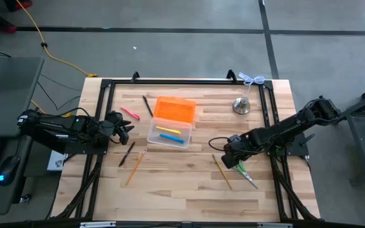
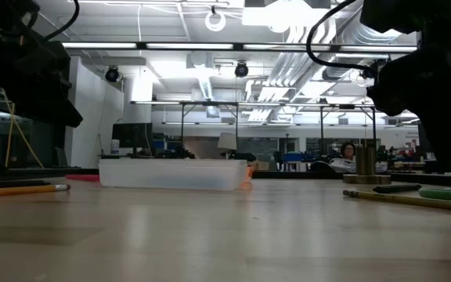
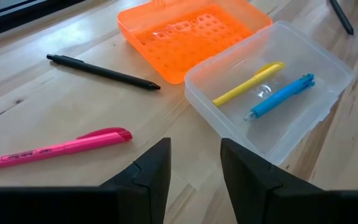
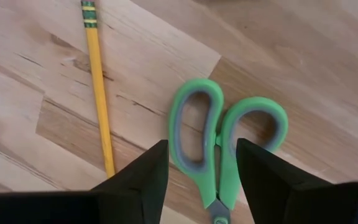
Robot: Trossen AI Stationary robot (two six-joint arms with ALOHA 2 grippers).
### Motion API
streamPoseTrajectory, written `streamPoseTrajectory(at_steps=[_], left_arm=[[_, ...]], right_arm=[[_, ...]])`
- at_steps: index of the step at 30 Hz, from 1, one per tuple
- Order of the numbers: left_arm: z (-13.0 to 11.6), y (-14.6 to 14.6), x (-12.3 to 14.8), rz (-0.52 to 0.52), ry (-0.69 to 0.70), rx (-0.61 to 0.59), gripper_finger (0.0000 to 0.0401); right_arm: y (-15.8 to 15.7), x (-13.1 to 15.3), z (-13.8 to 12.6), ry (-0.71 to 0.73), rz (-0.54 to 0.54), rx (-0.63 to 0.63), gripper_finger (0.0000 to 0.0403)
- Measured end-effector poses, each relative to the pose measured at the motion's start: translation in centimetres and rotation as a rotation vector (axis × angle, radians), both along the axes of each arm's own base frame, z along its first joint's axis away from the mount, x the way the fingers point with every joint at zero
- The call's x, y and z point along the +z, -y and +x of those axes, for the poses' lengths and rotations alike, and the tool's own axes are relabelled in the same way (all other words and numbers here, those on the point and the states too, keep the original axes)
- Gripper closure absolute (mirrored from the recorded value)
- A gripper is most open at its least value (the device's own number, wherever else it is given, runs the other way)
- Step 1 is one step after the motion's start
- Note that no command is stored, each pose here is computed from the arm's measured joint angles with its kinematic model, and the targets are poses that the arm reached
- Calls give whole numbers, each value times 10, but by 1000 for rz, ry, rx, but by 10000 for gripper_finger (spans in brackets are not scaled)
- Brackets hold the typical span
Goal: Pick & place school supplies into a supply box
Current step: Put the green scissors into the orange supply box
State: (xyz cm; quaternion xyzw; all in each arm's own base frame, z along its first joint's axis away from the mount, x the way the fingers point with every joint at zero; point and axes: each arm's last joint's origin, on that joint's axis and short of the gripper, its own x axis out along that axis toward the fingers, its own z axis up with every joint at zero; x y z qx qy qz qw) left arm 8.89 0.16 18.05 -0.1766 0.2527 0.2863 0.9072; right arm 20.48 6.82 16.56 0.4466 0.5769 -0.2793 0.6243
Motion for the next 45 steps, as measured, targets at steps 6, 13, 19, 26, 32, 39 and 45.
streamPoseTrajectory(at_steps=[6,13,19,26,32,39,45], left_arm=[[0,0,0,2,0,2,231],[0,0,0,2,0,3,231],[0,0,0,2,0,4,231],[0,-1,0,12,3,18,231],[0,-1,0,17,4,23,231],[0,-1,0,15,5,25,231],[0,-1,0,15,6,26,231]], right_arm=[[0,-10,-2,24,41,1,237],[2,-19,-8,-2,33,1,238],[3,-28,-12,15,43,1,238],[4,-30,-14,15,36,-1,238],[5,-31,-17,-16,3,-6,238],[7,-32,-21,-59,-13,-8,238],[8,-33,-25,-107,-20,-71,238]])
